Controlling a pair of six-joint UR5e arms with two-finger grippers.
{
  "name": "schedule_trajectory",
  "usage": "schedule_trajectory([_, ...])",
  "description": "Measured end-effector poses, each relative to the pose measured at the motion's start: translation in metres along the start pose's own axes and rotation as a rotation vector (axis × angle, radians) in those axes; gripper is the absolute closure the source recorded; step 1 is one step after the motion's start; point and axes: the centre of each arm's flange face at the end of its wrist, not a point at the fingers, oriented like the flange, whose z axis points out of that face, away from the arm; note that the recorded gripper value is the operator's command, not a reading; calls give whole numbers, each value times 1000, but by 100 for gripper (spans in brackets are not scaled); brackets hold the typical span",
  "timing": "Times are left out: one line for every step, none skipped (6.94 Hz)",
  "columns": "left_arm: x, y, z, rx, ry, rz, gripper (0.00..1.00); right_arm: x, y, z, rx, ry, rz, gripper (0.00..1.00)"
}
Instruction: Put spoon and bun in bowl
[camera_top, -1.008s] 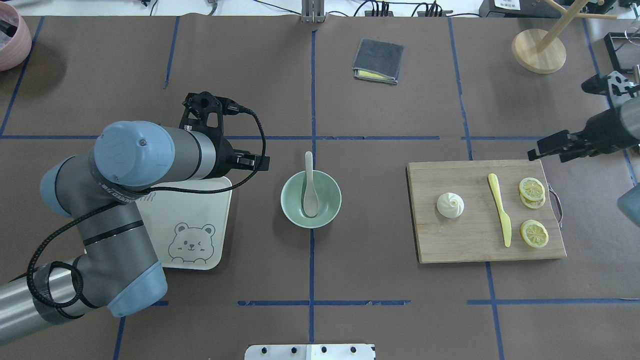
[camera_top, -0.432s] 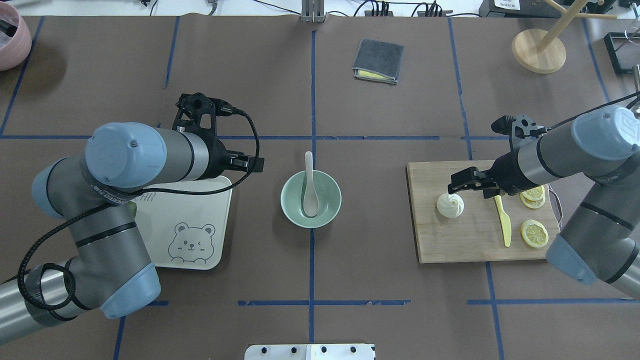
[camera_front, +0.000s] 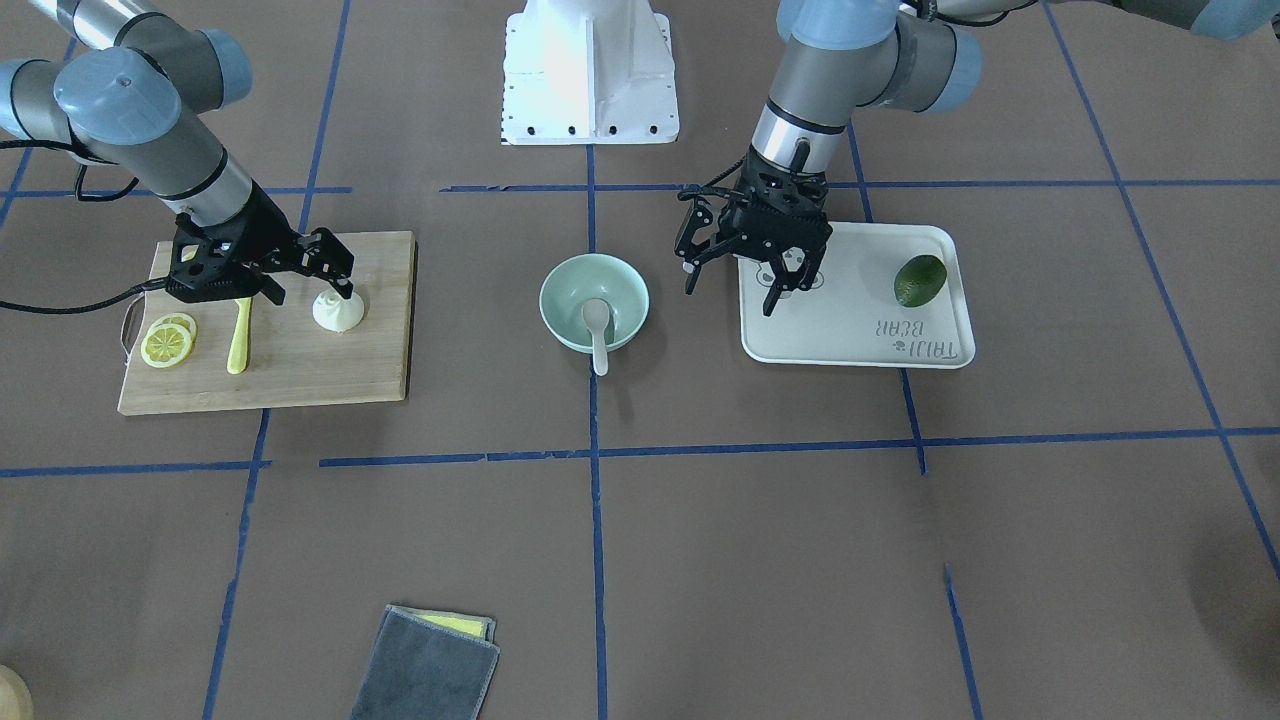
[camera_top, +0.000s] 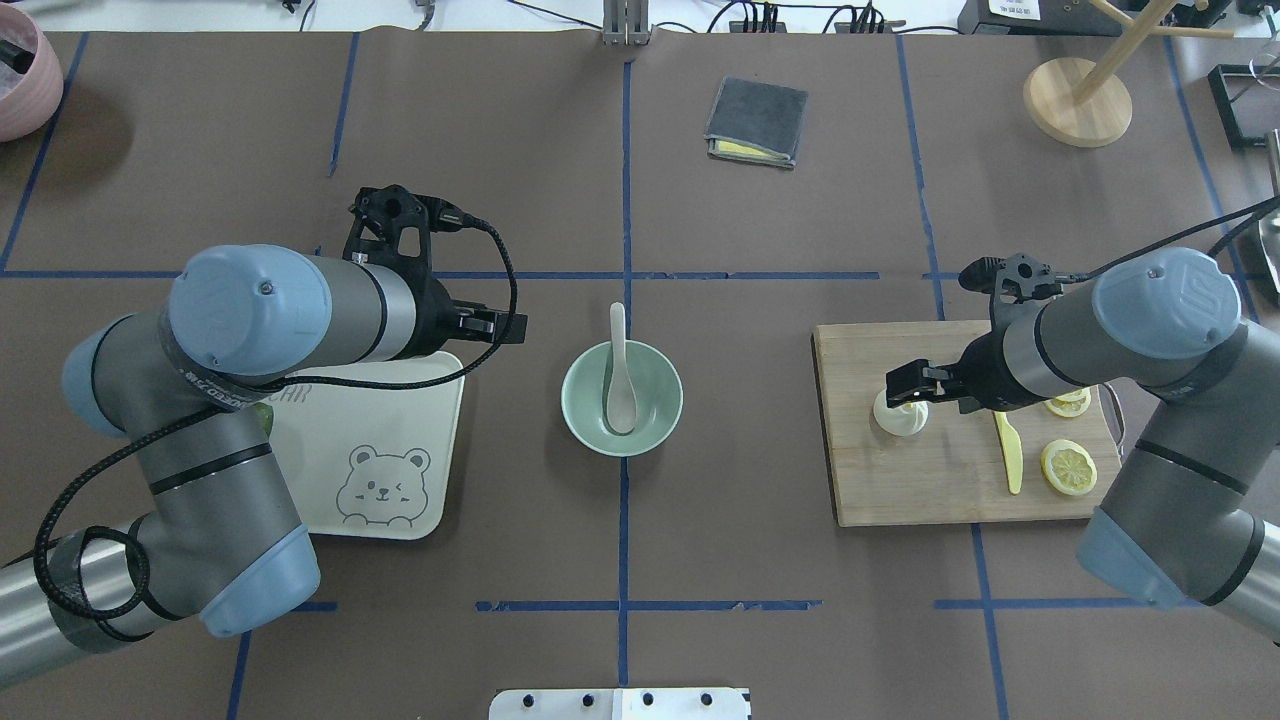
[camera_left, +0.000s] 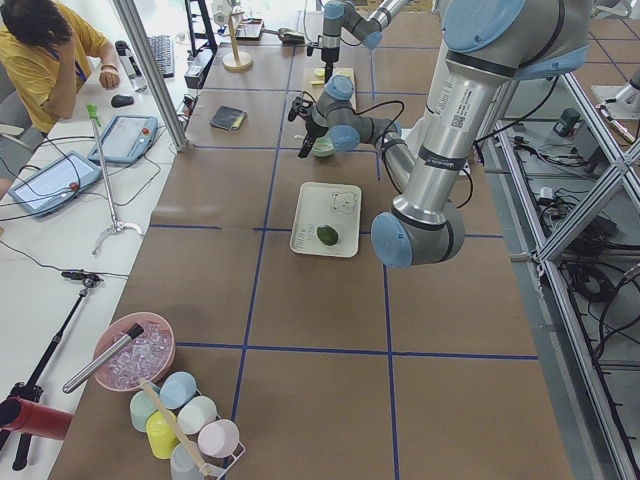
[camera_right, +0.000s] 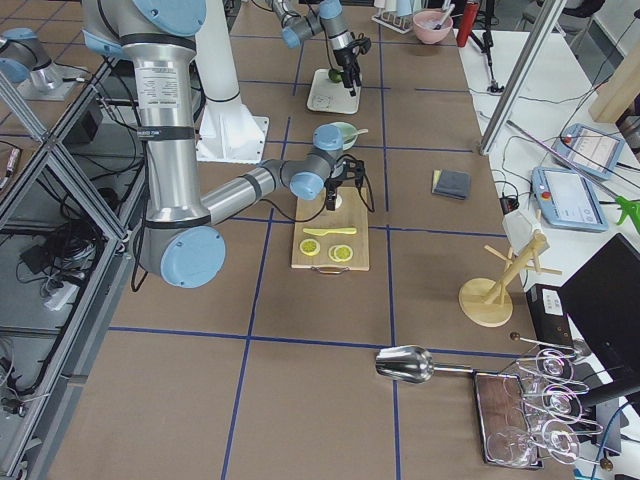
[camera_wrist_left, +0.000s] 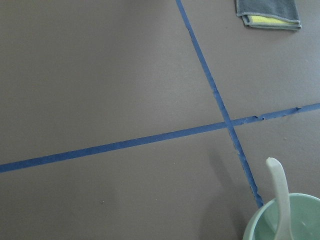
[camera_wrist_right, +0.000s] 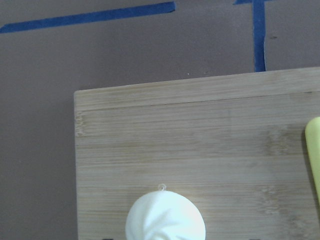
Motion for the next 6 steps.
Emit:
schedule_trajectory([0,0,0,1,0,0,2,-6,3,6,-7,19,-1,7])
schedule_trajectory([0,0,-1,2,1,0,2,-10,7,12,-7,35,-6,7])
schedule_trajectory([0,0,-1,3,1,-1,2,-13,11,18,-2,53,-13,7])
schedule_trajectory([0,-1,-1,3,2,-1,2,-14,14,23,2,67,-19,8])
schedule_trajectory([0,-1,-1,3,1,-1,2,-16,16,25,10,75,-25,10])
schedule_trajectory([-1,0,-1,2,0,-1,2,-20,16,27,22,83,-30,12])
